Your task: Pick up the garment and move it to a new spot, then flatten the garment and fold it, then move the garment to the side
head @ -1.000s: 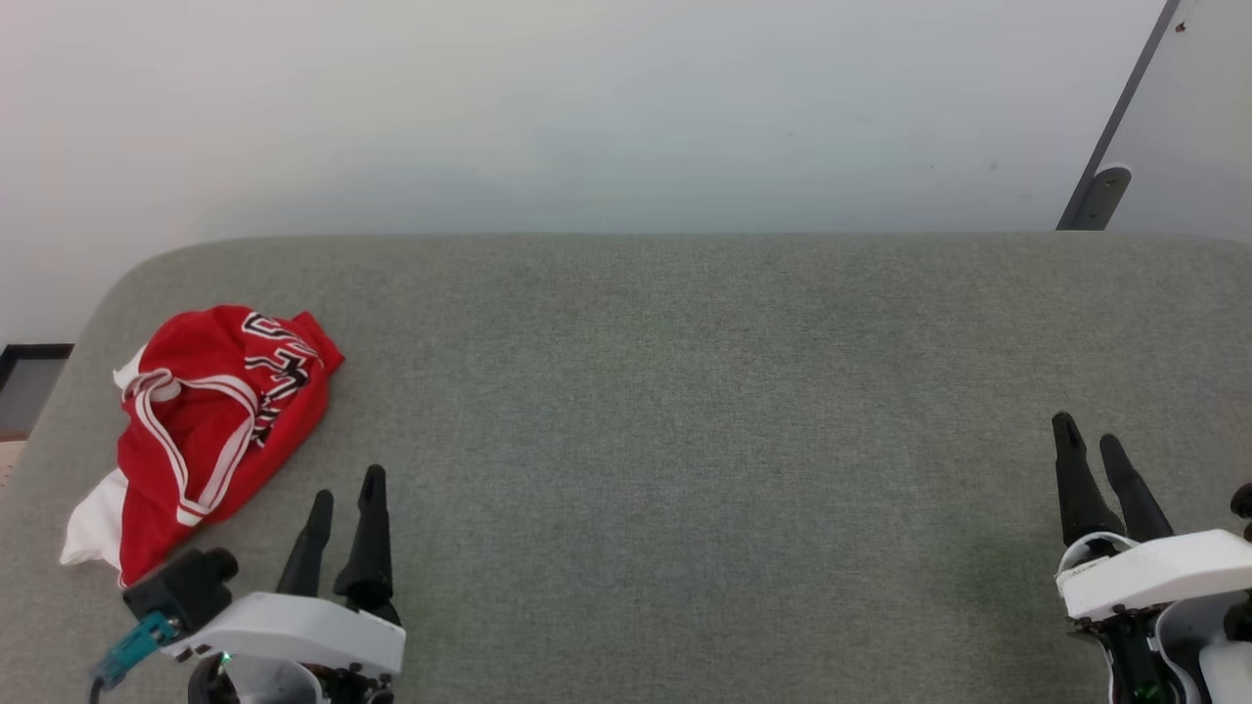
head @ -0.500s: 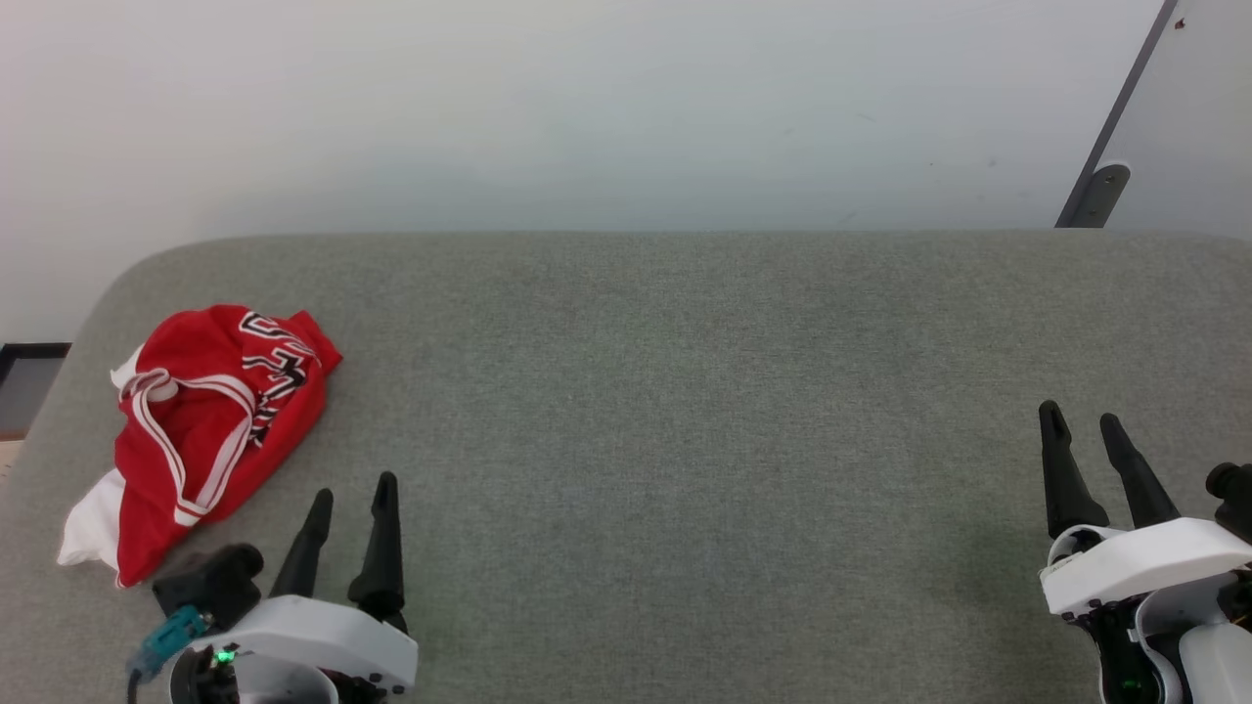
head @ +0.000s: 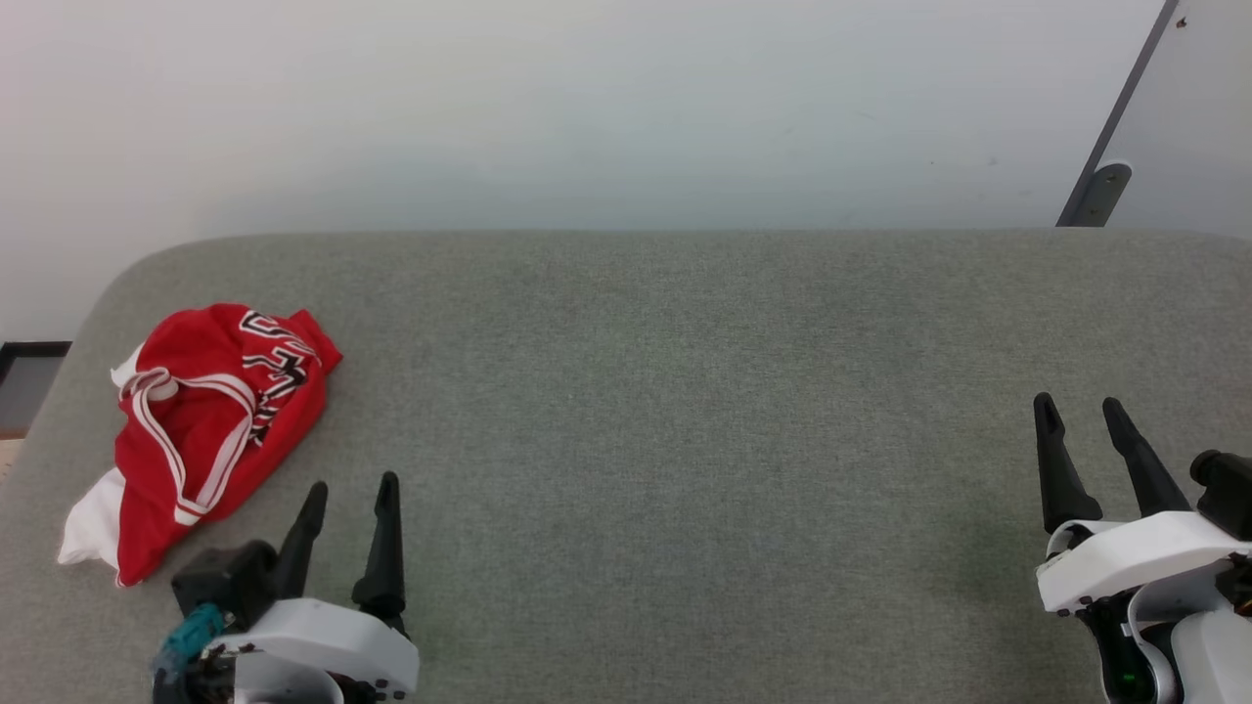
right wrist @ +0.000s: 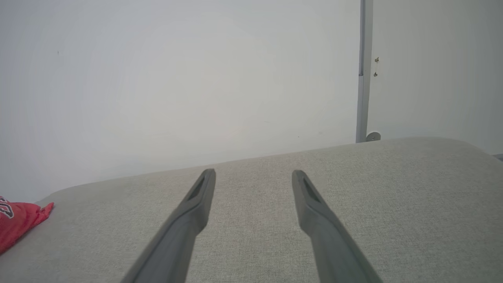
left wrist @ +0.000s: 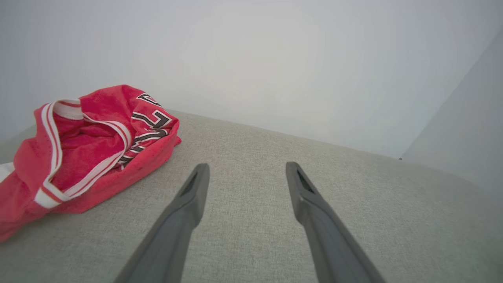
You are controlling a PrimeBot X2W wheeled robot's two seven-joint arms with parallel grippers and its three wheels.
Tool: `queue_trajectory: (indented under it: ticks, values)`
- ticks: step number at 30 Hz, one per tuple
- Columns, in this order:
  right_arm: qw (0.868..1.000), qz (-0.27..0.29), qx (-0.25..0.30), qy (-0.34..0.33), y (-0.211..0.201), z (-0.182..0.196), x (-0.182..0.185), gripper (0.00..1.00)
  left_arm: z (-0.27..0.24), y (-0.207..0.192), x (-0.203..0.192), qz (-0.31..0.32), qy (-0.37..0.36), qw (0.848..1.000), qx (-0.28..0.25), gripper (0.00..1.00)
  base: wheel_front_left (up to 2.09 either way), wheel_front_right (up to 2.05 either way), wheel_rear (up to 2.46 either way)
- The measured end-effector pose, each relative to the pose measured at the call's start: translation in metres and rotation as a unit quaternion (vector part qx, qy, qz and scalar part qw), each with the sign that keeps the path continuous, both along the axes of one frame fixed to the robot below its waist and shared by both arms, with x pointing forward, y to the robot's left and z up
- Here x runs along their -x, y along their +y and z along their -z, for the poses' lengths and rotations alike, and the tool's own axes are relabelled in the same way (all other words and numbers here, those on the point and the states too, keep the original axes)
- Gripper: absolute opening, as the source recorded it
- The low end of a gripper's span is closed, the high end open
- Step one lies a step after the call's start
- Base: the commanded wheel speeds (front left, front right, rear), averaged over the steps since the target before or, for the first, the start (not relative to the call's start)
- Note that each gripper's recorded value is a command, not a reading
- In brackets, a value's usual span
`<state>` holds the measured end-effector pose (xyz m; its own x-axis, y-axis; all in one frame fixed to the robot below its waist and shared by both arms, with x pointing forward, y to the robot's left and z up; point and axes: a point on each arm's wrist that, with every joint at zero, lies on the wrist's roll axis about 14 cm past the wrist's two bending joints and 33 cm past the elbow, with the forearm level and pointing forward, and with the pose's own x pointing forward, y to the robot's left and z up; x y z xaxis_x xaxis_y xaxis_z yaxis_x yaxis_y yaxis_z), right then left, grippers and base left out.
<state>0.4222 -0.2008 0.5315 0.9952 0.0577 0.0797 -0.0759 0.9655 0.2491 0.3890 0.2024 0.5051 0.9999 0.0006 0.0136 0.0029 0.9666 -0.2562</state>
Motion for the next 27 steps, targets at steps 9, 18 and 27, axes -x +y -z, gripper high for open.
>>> queue_trajectory:
  ticks: [9, 18, 27]
  values:
    - [0.999, 0.001, 0.032, -0.015, -0.001, -0.007, -0.001, 1.0, -0.008, -0.001, -0.001, 0.004, -0.017, 0.999, -0.038, 1.0, 0.0, 0.0, 0.0]
    - [0.999, 0.006, 0.043, -0.028, -0.004, -0.012, 0.0, 1.0, -0.013, 0.001, 0.0, 0.003, -0.03, 0.998, -0.063, 1.0, 0.0, 0.0, 0.0]
    - [0.997, 0.006, 0.062, -0.041, -0.004, -0.017, -0.001, 1.0, -0.008, 0.002, 0.002, 0.003, -0.029, 0.997, -0.075, 1.0, 0.0, 0.0, 0.0]
